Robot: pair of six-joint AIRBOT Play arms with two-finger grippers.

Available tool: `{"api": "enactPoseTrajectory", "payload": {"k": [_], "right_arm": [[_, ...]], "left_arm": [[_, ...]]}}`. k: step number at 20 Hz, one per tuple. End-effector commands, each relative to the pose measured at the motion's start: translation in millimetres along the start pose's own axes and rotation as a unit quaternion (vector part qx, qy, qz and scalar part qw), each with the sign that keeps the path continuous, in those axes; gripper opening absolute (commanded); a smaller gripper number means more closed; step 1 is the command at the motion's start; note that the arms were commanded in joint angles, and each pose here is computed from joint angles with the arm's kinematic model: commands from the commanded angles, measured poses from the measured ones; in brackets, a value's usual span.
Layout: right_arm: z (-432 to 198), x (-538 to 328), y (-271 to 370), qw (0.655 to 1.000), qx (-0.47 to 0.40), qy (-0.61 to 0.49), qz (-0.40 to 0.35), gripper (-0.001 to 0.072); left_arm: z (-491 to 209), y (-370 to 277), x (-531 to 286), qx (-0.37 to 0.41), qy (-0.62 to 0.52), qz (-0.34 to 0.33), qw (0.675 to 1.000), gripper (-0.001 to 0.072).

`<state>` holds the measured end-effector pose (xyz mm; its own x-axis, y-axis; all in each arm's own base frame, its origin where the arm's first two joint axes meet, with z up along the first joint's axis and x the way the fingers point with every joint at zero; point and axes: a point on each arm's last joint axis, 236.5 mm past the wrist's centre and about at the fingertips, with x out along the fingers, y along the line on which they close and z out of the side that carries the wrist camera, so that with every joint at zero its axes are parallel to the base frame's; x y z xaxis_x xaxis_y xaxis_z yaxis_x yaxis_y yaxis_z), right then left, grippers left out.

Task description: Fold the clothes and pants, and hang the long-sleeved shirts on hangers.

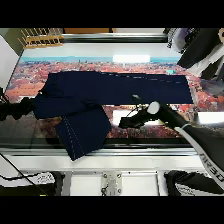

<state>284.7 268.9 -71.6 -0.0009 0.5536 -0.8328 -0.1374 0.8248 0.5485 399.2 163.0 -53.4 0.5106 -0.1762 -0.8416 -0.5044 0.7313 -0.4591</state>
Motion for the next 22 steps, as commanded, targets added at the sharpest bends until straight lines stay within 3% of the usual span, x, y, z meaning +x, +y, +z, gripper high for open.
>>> {"api": "enactPoseTrajectory", "payload": {"k": [1, 3, 5, 11, 12, 13, 14, 17, 22], "right_arm": [[-14, 59, 38, 0.998, 0.045, 0.022, 0.045, 0.0588], [-8, 64, 47, 0.998, 0.033, 0.019, 0.047, 0.0626], [1, 60, 54, 0.998, 0.031, 0.01, 0.054, 0.0576], [4, 69, 52, 0.998, 0.039, 0.007, 0.052, 0.0574], [9, 68, 52, 0.998, 0.038, -0.003, 0.052, 0.0449], [16, 67, 54, 0.998, 0.032, -0.013, 0.053, 0.0193], [23, 63, 57, 0.998, 0.016, -0.024, 0.055, 0.0004], [48, 19, 43, 0.998, -0.057, -0.033, 0.016, 0.0005], [65, -172, -23, 0.978, -0.128, -0.048, -0.158, 0.0005]], "left_arm": [[-3, -3, -2, 0.001, 0.004, -0.003, 1.0, 0.0011], [-5, -4, -3, 0.001, 0.009, -0.004, 1.0, 0.0011], [-6, -4, -3, 0.001, 0.01, -0.005, 1.0, 0.001], [-10, -5, -3, 0.001, 0.02, -0.008, 1.0, 0.0011], [-11, -5, -3, 0.001, 0.022, -0.008, 1.0, 0.0011], [-12, -6, -3, 0.001, 0.023, -0.009, 1.0, 0.0011], [-12, -6, -3, 0.001, 0.025, -0.009, 1.0, 0.0011], [-9, -15, -18, 0.02, 0.012, -0.012, 1.0, 0.0011], [-12, -57, -72, 0.091, -0.019, -0.032, 0.995, 0.0011]]}}
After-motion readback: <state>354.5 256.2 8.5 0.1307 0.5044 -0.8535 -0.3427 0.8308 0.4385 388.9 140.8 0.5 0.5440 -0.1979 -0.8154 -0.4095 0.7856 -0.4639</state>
